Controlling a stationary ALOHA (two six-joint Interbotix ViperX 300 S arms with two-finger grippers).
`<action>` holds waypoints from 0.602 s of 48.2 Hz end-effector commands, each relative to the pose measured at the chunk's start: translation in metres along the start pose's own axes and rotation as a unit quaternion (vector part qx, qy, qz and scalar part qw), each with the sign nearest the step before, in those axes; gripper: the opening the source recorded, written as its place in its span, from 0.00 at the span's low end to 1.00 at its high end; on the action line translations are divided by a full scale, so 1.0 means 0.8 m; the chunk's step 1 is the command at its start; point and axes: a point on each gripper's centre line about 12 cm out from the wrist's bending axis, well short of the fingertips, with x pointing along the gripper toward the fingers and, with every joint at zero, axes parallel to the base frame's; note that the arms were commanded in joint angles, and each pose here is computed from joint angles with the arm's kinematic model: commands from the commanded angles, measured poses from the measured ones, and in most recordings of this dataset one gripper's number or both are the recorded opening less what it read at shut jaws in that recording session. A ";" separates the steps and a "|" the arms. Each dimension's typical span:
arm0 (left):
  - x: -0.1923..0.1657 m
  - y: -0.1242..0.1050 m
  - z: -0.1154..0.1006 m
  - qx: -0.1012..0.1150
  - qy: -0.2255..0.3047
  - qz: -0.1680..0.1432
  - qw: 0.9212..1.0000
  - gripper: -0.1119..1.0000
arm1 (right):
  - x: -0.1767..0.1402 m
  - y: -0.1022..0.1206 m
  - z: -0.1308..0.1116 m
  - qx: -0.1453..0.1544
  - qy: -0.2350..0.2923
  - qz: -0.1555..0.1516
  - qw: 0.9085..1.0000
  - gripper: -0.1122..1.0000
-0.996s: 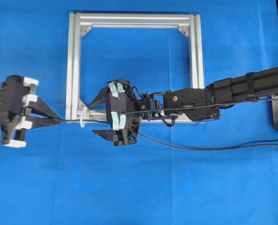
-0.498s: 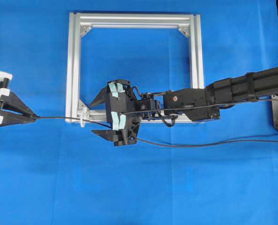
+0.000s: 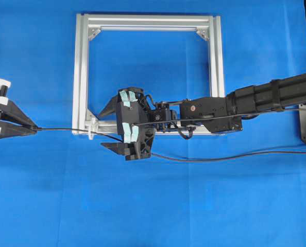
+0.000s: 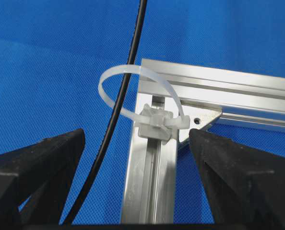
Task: Insert the wire through the string loop located on the left side.
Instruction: 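Pull the plug leftward with the left gripper, drawing cable through the loop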
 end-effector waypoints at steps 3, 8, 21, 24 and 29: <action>0.001 -0.001 0.006 0.002 -0.006 0.000 1.000 0.17 | -0.008 0.002 0.022 0.001 -0.022 0.001 1.000 0.96; 0.001 -0.001 0.006 0.002 -0.006 0.000 1.000 0.17 | -0.008 0.002 0.023 0.001 -0.023 0.001 1.000 0.96; 0.001 -0.001 0.006 0.001 -0.006 0.000 1.000 0.18 | -0.008 0.002 0.023 0.001 -0.022 0.001 1.000 0.96; 0.001 0.000 0.005 -0.001 -0.006 0.001 1.000 0.28 | -0.008 0.002 0.022 0.001 -0.021 0.001 1.000 0.96; 0.001 0.002 0.006 -0.003 -0.007 0.004 1.000 0.57 | -0.008 0.001 0.023 0.002 -0.022 0.001 1.000 0.96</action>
